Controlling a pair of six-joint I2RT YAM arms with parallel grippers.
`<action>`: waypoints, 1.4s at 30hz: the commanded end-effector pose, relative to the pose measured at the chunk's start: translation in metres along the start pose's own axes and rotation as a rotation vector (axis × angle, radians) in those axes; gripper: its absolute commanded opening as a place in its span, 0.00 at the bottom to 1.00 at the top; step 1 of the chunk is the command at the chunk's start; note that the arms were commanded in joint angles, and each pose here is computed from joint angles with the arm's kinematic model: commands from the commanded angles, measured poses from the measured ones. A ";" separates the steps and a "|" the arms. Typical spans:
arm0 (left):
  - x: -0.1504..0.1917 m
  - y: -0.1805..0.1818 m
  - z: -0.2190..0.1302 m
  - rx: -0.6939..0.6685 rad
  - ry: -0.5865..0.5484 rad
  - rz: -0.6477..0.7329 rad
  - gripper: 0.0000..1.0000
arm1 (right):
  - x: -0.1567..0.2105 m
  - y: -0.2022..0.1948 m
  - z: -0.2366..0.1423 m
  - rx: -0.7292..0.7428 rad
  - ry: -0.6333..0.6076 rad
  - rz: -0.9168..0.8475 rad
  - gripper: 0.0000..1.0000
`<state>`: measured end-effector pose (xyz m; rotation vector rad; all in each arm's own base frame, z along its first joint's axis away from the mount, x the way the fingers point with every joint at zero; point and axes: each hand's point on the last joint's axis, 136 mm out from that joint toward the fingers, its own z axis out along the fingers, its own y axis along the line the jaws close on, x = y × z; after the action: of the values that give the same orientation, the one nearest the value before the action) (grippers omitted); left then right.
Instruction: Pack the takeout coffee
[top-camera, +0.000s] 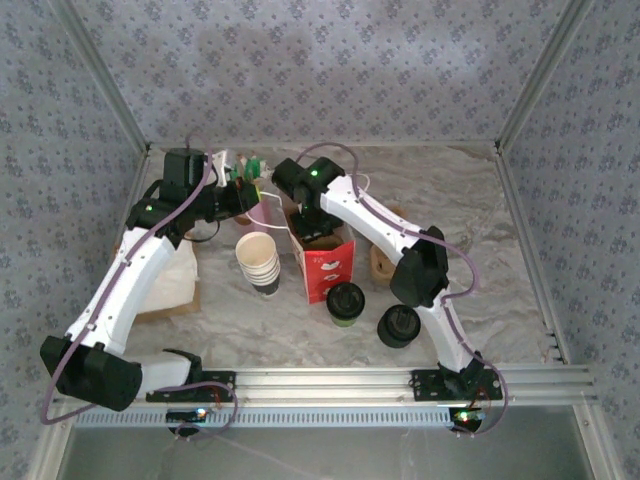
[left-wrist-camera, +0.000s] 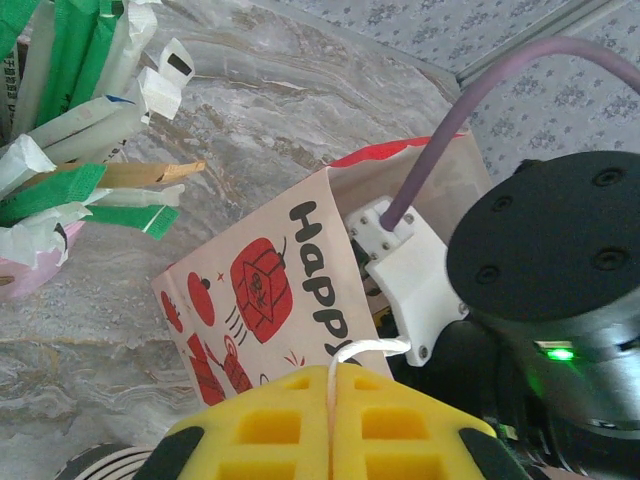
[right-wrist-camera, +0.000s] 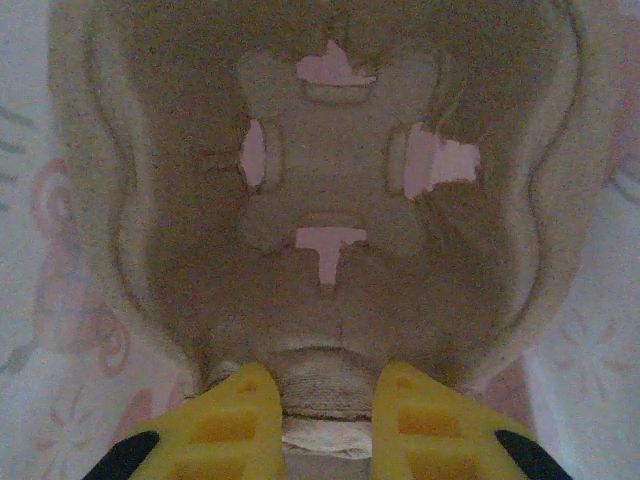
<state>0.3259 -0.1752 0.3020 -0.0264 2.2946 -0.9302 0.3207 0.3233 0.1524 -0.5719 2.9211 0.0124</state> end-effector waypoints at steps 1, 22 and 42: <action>-0.004 -0.003 -0.001 0.007 -0.021 0.011 0.04 | 0.002 0.004 0.013 -0.002 0.017 0.026 0.20; -0.006 -0.004 -0.001 0.007 -0.029 0.006 0.04 | 0.013 -0.002 0.045 0.020 0.061 0.040 0.35; -0.036 -0.009 0.017 0.017 -0.081 0.021 0.14 | -0.007 -0.010 -0.032 -0.091 -0.097 0.046 0.64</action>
<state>0.3524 -0.1792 0.2949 -0.0581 2.2800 -0.9151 0.3279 0.3174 0.1505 -0.4989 2.9016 0.1073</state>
